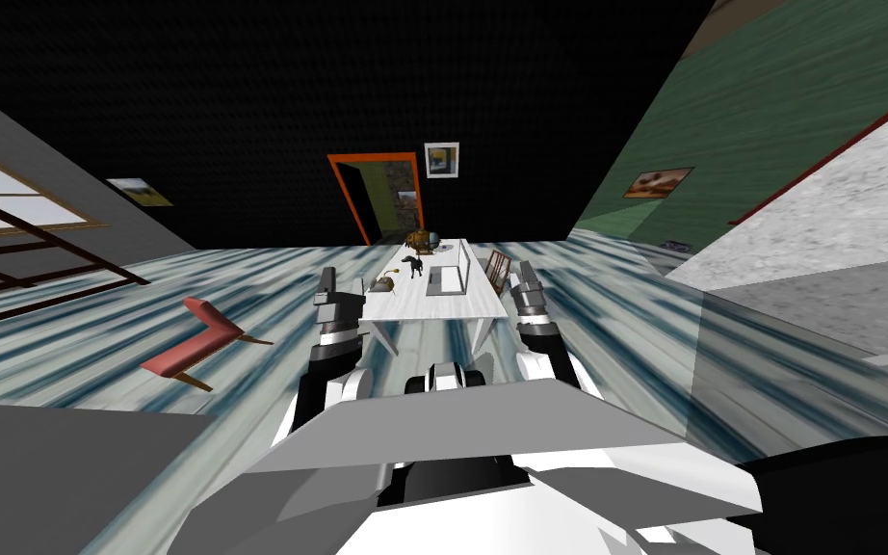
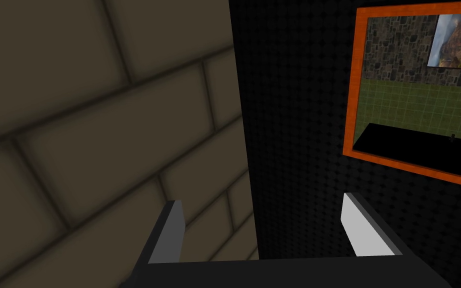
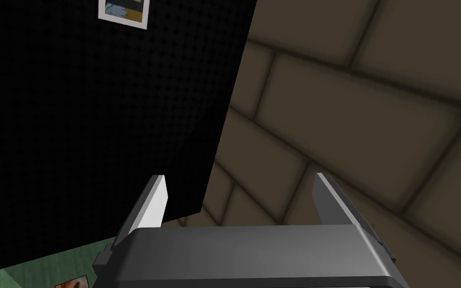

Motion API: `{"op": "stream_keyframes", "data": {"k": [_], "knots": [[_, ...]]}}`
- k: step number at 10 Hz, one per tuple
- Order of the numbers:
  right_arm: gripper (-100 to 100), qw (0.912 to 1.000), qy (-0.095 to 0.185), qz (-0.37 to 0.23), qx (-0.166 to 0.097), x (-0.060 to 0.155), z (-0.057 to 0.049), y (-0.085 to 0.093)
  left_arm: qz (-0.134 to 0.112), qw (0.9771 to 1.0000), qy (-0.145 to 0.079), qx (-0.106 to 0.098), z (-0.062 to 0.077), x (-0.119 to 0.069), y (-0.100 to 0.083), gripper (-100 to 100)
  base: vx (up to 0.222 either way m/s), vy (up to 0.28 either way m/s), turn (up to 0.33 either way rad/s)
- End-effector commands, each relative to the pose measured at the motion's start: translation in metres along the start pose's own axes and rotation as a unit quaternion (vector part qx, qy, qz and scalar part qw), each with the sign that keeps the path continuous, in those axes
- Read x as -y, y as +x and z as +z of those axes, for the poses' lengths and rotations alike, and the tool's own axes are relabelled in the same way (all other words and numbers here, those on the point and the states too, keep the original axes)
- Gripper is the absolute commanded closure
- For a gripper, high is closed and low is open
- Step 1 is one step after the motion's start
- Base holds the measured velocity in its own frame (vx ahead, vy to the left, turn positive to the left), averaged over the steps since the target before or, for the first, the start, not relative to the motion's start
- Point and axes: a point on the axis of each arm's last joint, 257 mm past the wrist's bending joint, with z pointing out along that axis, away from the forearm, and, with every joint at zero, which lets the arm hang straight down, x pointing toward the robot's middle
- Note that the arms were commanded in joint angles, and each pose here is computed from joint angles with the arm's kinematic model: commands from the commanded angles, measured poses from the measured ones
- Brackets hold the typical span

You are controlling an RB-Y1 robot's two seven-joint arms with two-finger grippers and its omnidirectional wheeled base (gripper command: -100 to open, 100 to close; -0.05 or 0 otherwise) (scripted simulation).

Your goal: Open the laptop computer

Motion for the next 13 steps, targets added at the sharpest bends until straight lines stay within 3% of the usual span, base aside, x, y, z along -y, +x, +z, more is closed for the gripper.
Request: {"op": "stream_keyframes", "data": {"k": [1,4,6,9,12,13], "knots": [[-100,0.9966,0.019,-0.073,-0.032,0.017,-0.005,0.001,0.0,1.0,0.0,0.0,0.0,0.0,0.0,0,0.01,0.06,0.03],[-100,0.9814,0.043,-0.174,-0.069,0.041,-0.012,-0.004,0.0,1.0,0.0,0.0,0.0,0.0,0.0,0,0.021,0.067,0.033],[-100,0.9624,0.06,-0.248,-0.094,0.058,-0.018,-0.011,0.0,1.0,0.0,0.0,0.0,0.0,0.0,0,0.01,0.072,0.04],[-100,0.9199,0.084,-0.361,-0.128,0.086,-0.026,-0.029,0.0,1.0,0.0,0.0,0.0,0.0,0.0,0,0.021,0.085,0.047],[-100,0.862,0.106,-0.469,-0.16,0.113,-0.035,-0.053,0.0,1.0,0.0,0.0,0.0,0.0,0.0,0,0.027,0.087,0.064],[-100,0.86,0.105,-0.473,-0.161,0.113,-0.035,-0.053,0.0,1.0,0.0,0.0,0.0,0.0,0.0,0,0.023,0.06,0.035]]}}
